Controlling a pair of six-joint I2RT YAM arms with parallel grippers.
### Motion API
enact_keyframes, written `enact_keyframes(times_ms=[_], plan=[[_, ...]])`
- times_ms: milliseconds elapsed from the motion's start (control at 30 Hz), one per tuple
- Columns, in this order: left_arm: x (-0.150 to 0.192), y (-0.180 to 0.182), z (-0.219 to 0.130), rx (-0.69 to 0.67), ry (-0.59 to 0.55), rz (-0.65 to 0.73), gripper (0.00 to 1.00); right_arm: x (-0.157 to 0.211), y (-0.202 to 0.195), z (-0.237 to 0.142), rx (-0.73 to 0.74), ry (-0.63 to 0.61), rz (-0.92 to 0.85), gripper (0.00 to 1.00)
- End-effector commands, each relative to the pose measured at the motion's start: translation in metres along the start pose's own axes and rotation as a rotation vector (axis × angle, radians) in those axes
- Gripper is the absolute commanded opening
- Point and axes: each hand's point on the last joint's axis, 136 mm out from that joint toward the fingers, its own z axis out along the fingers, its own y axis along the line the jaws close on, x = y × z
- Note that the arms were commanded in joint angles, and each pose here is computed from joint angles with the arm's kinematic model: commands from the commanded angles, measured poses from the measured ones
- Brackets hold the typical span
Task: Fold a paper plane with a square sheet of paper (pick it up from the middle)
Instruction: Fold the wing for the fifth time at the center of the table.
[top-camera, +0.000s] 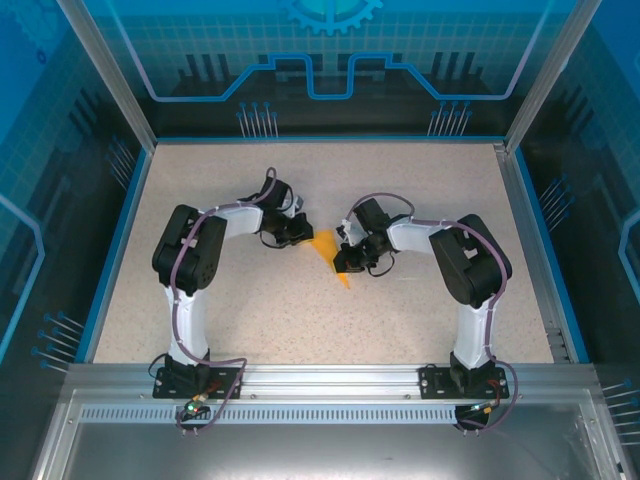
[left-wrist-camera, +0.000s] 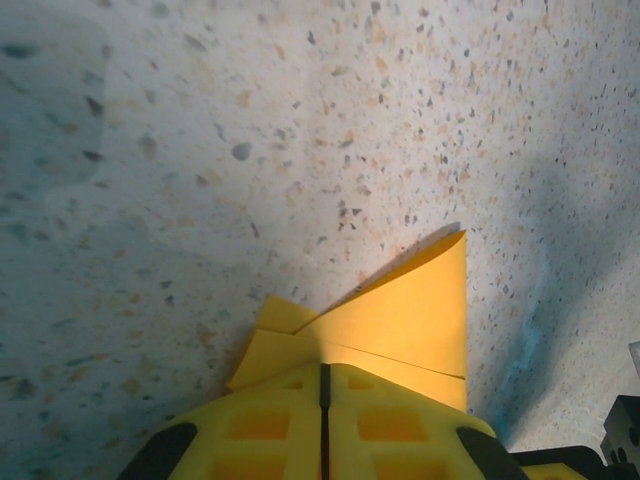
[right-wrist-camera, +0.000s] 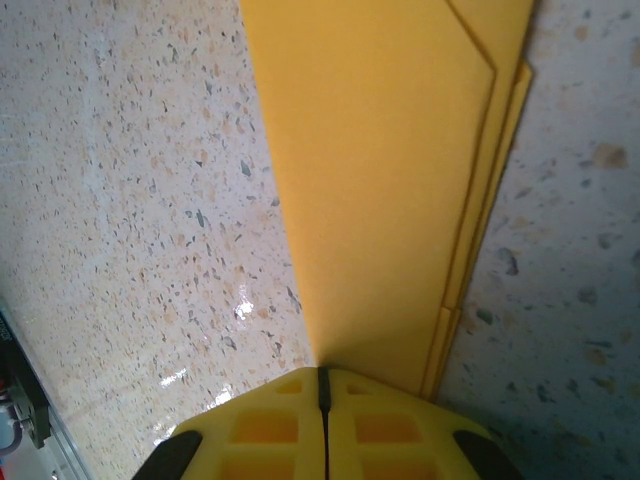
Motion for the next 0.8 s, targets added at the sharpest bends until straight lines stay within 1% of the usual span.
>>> enact_keyframes(times_ms=[0, 100, 200, 233, 300, 367, 467, 533, 600, 700, 767], plan=[[-0.033, 0.040, -0.014, -0.137, -0.105, -0.023, 0.09, 0.045, -0.046, 0.013, 0.141, 0.137, 0.098, 0.06], [-0.040, 0.037, -0.020, -0.133, -0.118, -0.020, 0.10, 0.039, -0.040, 0.011, 0.122, 0.122, 0.087, 0.06], [-0.044, 0.028, -0.028, -0.124, -0.132, -0.009, 0.11, 0.021, -0.025, 0.003, 0.087, 0.069, 0.074, 0.07], [-0.045, 0.025, -0.032, -0.119, -0.139, -0.006, 0.12, 0.010, -0.016, -0.003, 0.066, 0.035, 0.066, 0.09], [-0.047, 0.017, -0.041, -0.111, -0.156, -0.003, 0.13, -0.013, 0.005, -0.017, 0.026, -0.047, 0.046, 0.13], [-0.047, 0.008, -0.052, -0.105, -0.174, -0.004, 0.16, -0.035, 0.027, -0.036, -0.010, -0.133, 0.014, 0.21], [-0.041, -0.003, -0.067, -0.134, -0.195, 0.006, 0.20, -0.055, 0.047, -0.068, -0.007, -0.247, -0.028, 0.35], [-0.035, -0.008, -0.075, -0.183, -0.207, 0.013, 0.25, -0.059, 0.047, -0.085, 0.036, -0.303, -0.036, 0.44], [-0.028, -0.011, -0.082, -0.235, -0.212, 0.013, 0.28, -0.058, 0.039, -0.098, 0.083, -0.345, -0.025, 0.50], [-0.014, -0.016, -0.088, -0.295, -0.200, -0.030, 0.37, -0.054, 0.016, -0.113, 0.130, -0.390, 0.027, 0.54], [-0.003, -0.022, -0.088, -0.325, -0.181, -0.049, 0.44, -0.047, 0.000, -0.117, 0.137, -0.381, 0.079, 0.54]])
